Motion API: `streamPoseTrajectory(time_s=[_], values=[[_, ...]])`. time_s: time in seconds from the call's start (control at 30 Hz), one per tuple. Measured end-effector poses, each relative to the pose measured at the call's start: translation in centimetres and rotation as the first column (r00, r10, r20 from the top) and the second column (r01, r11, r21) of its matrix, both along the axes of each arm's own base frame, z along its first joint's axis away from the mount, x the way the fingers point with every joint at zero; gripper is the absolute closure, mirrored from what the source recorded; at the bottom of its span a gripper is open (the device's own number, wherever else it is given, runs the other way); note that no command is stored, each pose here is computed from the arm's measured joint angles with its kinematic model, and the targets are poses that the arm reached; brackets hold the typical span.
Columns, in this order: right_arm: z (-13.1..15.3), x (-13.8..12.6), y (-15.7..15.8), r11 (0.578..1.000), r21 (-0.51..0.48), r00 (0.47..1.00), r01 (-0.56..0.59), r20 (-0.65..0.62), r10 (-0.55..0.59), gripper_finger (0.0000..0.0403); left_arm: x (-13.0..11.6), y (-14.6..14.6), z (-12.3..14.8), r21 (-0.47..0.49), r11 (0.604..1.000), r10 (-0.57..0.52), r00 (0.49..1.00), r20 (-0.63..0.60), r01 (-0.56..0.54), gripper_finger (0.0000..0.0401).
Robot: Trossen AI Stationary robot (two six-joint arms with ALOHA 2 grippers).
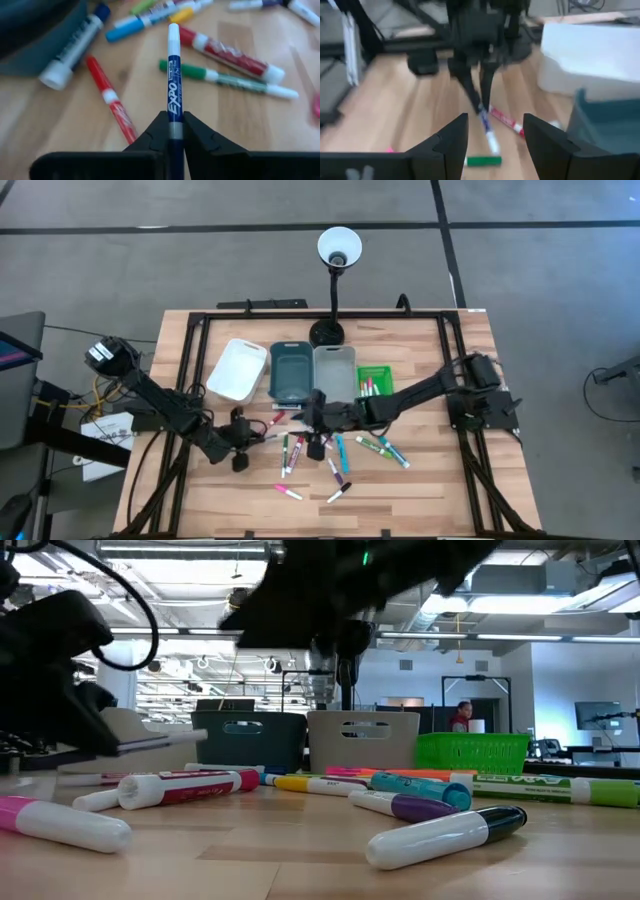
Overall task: Pick & Place Markers
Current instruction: Put the small dark blue marker pen into the gray bin
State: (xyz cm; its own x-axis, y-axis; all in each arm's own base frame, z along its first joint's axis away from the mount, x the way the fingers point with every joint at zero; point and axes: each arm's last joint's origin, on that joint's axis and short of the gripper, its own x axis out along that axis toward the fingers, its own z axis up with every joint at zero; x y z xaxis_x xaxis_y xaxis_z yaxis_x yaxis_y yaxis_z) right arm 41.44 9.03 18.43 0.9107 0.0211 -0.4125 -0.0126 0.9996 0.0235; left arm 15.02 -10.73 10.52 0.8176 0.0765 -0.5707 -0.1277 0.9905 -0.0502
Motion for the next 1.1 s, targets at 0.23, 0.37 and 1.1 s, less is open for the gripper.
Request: streamPoseTrajectory(time_s=[0.23,0.37,1.1], values=[[-3.7,2.1,-0.9,1.0,-0.016,0.999,0.012,-0.045,-0.013,0.0239,0.9,0.2,1.0,0.042,0.999,0.002,0.996,0.093,-0.006,0.0367],[-4.2,2.6,-1.4,1.0,-0.001,0.998,-0.002,-0.061,0.002,0.025,1.0,0.1,1.2,0.033,0.999,-0.013,0.994,0.11,0.01,0.0364],[-3.8,2.8,-1.3,0.996,0.082,0.999,-0.025,-0.028,0.027,0.0337,1.5,0.3,1.8,0.074,0.997,0.0,0.984,0.176,-0.013,0.0363]])
